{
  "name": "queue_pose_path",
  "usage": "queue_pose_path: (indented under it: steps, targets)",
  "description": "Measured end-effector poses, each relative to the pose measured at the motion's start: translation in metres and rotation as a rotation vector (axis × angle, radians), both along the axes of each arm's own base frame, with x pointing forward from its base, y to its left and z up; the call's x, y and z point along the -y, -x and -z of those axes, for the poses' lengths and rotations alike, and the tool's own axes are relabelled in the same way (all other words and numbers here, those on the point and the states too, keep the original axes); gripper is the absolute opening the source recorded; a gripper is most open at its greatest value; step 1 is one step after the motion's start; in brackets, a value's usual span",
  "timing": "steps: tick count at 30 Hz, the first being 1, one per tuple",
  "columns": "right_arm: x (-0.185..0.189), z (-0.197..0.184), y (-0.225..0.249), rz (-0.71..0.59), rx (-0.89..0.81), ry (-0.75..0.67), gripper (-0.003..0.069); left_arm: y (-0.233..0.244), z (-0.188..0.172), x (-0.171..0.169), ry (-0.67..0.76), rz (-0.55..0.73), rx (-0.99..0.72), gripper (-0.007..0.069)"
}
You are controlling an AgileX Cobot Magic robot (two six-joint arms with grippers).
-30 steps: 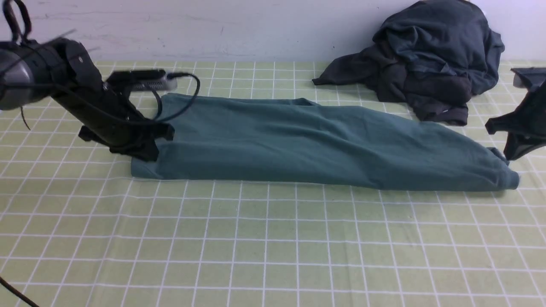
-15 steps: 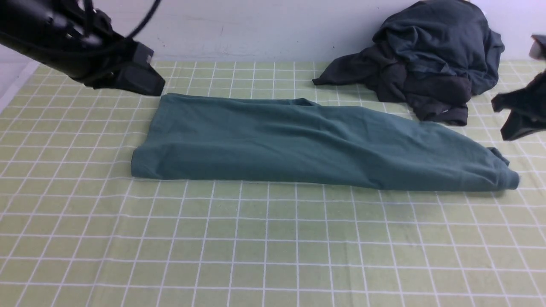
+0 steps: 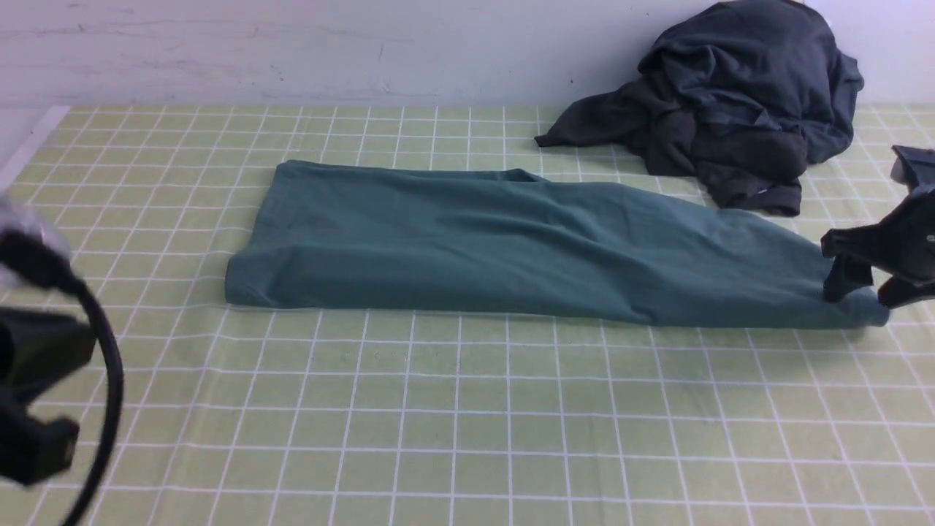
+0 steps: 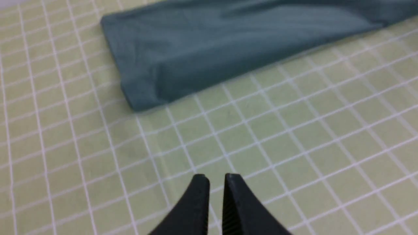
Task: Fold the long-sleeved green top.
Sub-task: Use the right arm to clamp the right edge of the fabric
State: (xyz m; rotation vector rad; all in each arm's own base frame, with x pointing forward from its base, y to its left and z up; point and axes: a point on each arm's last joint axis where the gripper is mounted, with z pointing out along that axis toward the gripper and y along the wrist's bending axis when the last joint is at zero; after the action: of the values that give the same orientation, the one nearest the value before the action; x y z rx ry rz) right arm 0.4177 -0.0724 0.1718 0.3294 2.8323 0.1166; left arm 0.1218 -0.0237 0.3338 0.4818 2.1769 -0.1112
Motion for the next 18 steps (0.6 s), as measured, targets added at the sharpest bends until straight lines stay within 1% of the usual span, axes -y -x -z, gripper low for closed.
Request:
queue_pose_path:
  steps: [1, 3, 4, 7, 11, 12, 13, 15, 18]
  targets:
    - [0.002, 0.008, 0.0, 0.043, -0.027, 0.001, 0.0486, 0.009, 0.021, -0.002, -0.013, -0.017, -0.014, 0.0058]
    - [0.004, 0.011, 0.0, 0.063, -0.038, 0.0, 0.0486, 0.014, 0.031, -0.003, -0.013, -0.025, -0.022, 0.0058]
    - [0.005, 0.016, 0.0, 0.089, -0.048, -0.008, 0.0471, 0.02, 0.046, -0.003, -0.009, -0.036, -0.03, 0.0058]
    - [0.004, 0.018, -0.001, 0.106, -0.045, -0.028, 0.0402, 0.023, 0.059, -0.004, -0.01, -0.041, -0.047, 0.0058]
    - [0.0, 0.017, -0.003, 0.103, -0.025, -0.075, 0.0192, 0.02, 0.058, -0.005, -0.004, -0.06, 0.006, 0.0058]
    - [0.0, 0.017, -0.003, 0.101, -0.023, -0.076, 0.0168, 0.02, 0.058, -0.005, -0.004, -0.063, 0.016, 0.0058]
    - [-0.001, 0.014, -0.004, 0.08, -0.009, -0.081, 0.0077, 0.018, 0.055, -0.006, 0.0, -0.073, 0.049, 0.0058]
    - [0.001, 0.006, -0.003, 0.061, 0.016, -0.067, 0.0025, 0.016, 0.053, -0.006, 0.003, -0.083, 0.082, 0.0058]
    - [0.014, -0.022, -0.001, 0.025, 0.072, 0.028, 0.0016, 0.015, 0.051, -0.006, 0.006, -0.088, 0.096, 0.0058]
